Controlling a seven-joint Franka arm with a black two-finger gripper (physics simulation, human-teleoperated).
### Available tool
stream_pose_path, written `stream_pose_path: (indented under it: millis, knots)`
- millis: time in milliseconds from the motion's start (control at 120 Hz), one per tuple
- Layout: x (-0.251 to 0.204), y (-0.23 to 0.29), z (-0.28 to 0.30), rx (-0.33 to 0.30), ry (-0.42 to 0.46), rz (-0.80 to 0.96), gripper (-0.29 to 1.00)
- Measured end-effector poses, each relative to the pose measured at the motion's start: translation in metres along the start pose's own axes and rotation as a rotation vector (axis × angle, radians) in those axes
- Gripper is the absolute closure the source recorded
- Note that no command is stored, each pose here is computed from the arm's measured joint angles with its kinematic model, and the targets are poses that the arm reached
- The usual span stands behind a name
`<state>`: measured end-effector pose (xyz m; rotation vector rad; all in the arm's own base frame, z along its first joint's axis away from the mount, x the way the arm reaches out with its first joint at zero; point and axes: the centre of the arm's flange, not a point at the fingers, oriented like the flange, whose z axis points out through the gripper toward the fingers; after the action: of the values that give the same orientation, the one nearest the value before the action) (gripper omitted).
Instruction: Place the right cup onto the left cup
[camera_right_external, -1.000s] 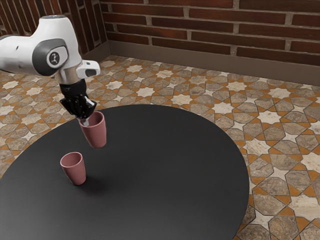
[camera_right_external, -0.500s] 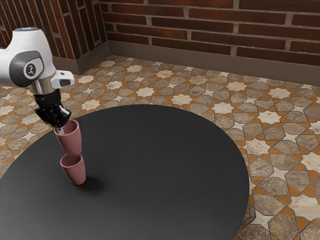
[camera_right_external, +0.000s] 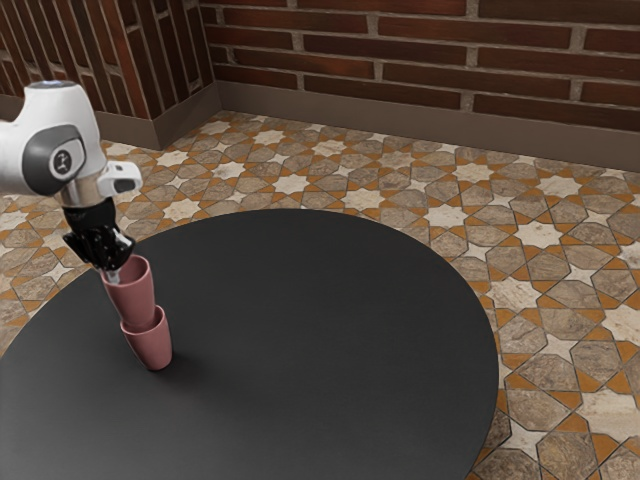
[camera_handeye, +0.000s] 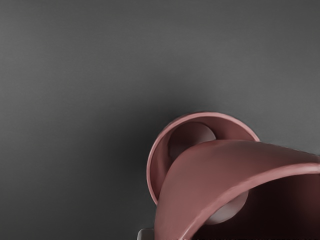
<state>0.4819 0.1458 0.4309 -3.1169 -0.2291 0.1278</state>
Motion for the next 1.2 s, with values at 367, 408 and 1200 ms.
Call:
stream_pose_path:
  millis: [367, 408, 1200]
  knots:
    - [0.001, -0.001, 0.028, 0.0, -0.016, 0.005, 0.79]
    - [0.001, -0.003, 0.031, 0.0, -0.018, 0.001, 0.79]
    - [-0.013, -0.012, -0.01, -0.019, 0.05, -0.009, 0.03]
